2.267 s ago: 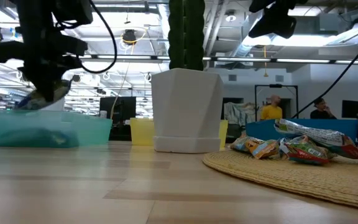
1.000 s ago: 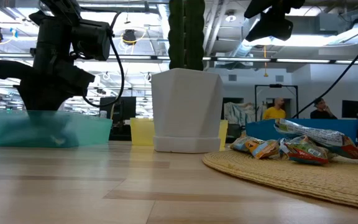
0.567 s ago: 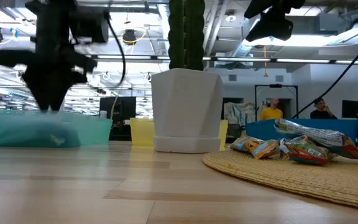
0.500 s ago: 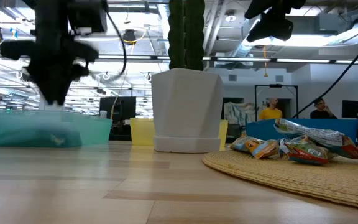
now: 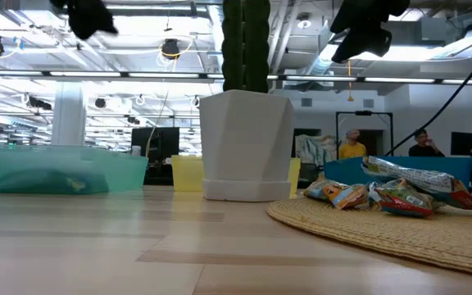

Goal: Pick and place Granola Bars by type
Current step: Put the red granola bar into the yellow bin

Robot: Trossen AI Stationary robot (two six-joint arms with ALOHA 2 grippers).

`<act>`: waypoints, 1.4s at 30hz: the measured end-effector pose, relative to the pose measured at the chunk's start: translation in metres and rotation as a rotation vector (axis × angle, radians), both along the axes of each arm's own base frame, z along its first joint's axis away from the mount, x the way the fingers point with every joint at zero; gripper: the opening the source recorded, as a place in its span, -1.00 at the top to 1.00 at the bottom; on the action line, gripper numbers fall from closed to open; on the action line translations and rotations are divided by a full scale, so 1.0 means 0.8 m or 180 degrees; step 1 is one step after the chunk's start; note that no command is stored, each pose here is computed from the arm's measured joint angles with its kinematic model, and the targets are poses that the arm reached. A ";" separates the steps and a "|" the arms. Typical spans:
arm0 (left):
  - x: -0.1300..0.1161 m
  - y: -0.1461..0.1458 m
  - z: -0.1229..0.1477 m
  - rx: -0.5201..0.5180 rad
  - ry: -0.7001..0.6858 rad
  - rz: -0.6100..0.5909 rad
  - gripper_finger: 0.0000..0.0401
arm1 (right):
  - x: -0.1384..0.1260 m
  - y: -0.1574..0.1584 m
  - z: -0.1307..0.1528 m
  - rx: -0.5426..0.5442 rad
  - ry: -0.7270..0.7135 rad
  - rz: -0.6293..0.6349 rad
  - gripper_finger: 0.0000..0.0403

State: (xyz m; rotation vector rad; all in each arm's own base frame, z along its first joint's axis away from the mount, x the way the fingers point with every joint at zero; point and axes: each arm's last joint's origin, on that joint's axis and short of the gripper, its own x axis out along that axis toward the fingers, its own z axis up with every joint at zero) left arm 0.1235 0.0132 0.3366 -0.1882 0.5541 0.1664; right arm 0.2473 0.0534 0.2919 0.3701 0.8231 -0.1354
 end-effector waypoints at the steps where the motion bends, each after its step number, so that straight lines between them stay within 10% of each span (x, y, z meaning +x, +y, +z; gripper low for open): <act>1: -0.006 -0.002 0.006 -0.0009 -0.0142 -0.0003 0.28 | 0.000 0.000 0.000 0.0001 0.0000 0.0001 -0.19; 10: -0.057 -0.011 0.034 -0.0052 -0.1009 -0.0107 0.28 | 0.000 0.000 0.000 0.0005 0.0002 0.0004 -0.19; 15: -0.081 -0.009 0.031 -0.0606 -0.1192 0.0417 0.28 | 0.000 0.001 0.000 0.0005 0.0001 0.0008 -0.19; 21: -0.090 -0.017 0.032 -0.0098 -0.1881 -0.0481 0.28 | 0.000 0.001 0.000 0.0005 0.0002 0.0008 -0.19; 42: -0.060 -0.015 -0.114 0.0044 -0.3126 -0.0539 0.28 | -0.001 0.002 0.000 0.0196 0.0040 0.0031 -0.19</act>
